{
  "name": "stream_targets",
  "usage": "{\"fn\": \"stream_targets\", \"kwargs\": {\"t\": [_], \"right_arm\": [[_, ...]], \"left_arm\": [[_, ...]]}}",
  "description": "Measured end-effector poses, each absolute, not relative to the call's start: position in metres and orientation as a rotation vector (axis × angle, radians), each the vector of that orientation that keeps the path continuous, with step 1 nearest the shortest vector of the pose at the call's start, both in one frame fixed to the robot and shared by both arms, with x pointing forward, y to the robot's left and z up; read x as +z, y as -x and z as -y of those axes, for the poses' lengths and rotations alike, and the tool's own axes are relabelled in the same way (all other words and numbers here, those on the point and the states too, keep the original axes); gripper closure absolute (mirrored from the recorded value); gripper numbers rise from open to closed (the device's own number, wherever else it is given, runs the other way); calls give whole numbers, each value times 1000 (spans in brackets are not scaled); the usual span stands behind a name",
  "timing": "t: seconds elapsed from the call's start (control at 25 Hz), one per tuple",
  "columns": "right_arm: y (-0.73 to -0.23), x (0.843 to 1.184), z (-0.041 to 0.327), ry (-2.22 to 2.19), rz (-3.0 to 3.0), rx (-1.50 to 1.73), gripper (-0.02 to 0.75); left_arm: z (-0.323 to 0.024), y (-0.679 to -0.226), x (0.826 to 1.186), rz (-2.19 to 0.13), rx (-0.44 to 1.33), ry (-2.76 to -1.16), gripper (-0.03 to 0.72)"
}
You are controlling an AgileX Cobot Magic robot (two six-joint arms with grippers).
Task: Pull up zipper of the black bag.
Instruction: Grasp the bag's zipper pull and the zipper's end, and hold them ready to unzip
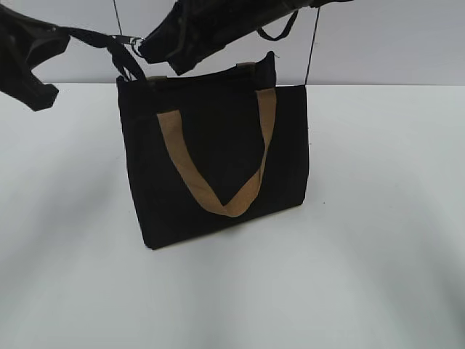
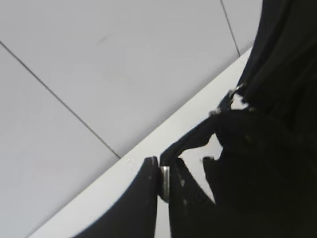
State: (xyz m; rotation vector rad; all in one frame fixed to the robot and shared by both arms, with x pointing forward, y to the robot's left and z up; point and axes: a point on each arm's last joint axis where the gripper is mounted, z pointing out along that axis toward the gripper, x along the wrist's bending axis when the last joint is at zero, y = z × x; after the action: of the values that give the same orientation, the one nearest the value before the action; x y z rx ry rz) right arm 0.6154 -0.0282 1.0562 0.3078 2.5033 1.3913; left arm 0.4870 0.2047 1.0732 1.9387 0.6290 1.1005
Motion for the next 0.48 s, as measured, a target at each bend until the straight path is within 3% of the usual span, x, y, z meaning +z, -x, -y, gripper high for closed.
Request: {"fn": "stream_targets", "kwargs": {"t": [0.48], "right_arm": [[-615,1048,33,-328,-2570,1233,752]], "left_arm": [[-217,-486,1061,-829,1077,-2043,668]]}}
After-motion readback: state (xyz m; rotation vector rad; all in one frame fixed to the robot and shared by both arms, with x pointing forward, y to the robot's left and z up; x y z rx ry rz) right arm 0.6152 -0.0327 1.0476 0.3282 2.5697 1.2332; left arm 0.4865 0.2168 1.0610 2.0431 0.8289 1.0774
